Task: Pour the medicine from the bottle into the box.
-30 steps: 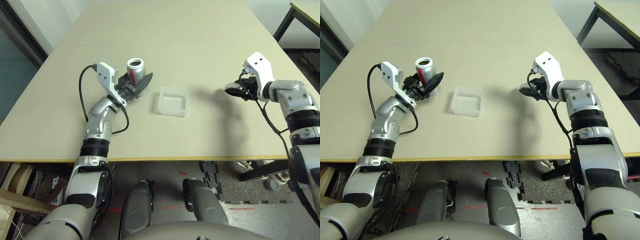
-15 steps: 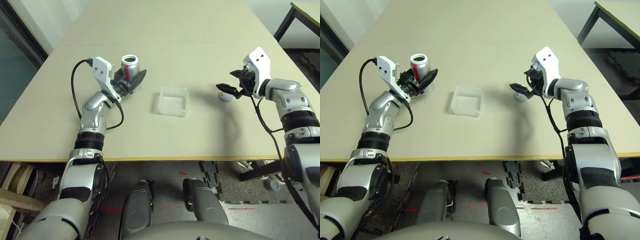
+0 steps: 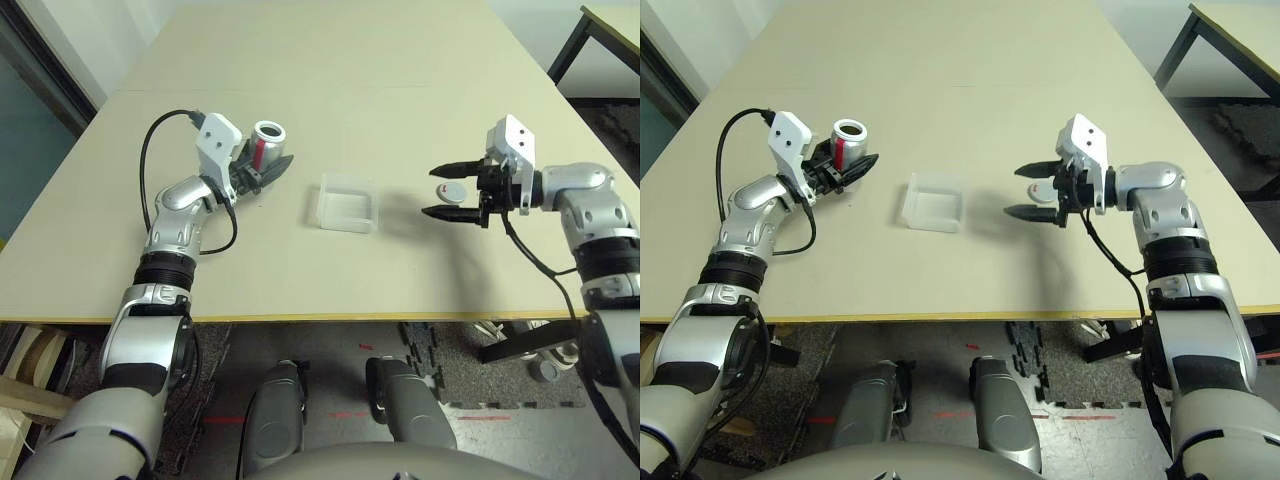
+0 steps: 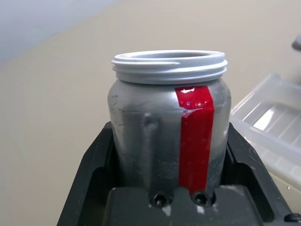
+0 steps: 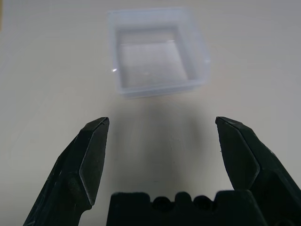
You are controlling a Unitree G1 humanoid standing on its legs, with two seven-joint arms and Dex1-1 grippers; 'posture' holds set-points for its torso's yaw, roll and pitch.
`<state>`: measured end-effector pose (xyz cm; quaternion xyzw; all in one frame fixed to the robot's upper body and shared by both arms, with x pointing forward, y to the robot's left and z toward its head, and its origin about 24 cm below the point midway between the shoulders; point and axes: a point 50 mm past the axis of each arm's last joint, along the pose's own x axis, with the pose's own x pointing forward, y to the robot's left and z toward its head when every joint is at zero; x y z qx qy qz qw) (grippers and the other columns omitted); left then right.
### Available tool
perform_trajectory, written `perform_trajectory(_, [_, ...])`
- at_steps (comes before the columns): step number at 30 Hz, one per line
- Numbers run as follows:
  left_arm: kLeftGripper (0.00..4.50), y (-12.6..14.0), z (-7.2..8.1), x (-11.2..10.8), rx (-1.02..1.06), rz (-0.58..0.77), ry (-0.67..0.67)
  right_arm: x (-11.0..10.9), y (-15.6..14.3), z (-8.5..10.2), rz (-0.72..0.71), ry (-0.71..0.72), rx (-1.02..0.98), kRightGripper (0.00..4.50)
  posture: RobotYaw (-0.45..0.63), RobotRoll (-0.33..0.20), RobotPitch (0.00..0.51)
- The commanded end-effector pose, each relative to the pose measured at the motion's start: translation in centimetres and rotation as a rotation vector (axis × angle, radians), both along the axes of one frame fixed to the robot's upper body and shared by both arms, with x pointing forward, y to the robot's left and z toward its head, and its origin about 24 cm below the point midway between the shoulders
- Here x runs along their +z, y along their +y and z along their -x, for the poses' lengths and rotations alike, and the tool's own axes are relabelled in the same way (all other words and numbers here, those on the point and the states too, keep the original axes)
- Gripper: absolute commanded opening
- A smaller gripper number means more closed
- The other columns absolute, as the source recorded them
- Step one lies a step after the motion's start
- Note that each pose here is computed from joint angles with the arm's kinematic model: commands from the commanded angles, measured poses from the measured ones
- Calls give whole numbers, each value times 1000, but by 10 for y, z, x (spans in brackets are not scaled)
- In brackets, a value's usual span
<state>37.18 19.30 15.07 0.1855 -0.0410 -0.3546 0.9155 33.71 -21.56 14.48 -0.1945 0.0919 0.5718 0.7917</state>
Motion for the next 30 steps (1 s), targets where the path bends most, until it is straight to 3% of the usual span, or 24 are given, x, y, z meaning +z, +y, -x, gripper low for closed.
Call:
perform_trajectory(1, [2798, -2, -3, 3, -2, -58, 5, -3, 8, 1, 10, -15, 22, 4500, -105, 0, 89])
perform_trajectory(6, [2798, -6, -6, 3, 5, -121, -7, -6, 10, 0, 14, -12, 18, 4500, -104, 0, 83])
perform_trajectory(10, [2798, -21, -8, 4, 16, -419, -141, -7, 12, -1, -7, -7, 10, 4500, -106, 0, 74])
perform_trajectory(13, [2798, -31, -13, 8, 39, -711, -333, -6, 15, -3, -31, -7, 2, 4500, -108, 0, 69])
perform_trajectory(15, [2798, -48, -14, 14, -30, -996, -595, -5, 17, -4, -60, -4, -5, 4500, -106, 0, 68])
perform_trajectory(18, [2798, -66, -16, 22, -102, -1195, -901, -5, 19, -5, -84, 3, -11, 4500, -102, 0, 65])
perform_trajectory(20, [2798, -84, -16, 29, -175, -1267, -1104, -4, 21, -6, -106, 10, -16, 4500, -99, 0, 62])
perform_trajectory(24, [2798, -101, -19, 22, -307, -1365, -1279, -2, 25, -8, -154, 20, -25, 4500, -97, 0, 57])
perform_trajectory(30, [2798, -108, -24, 19, -400, -1451, -1361, -1, 27, -9, -193, 25, -42, 4500, -101, 0, 56])
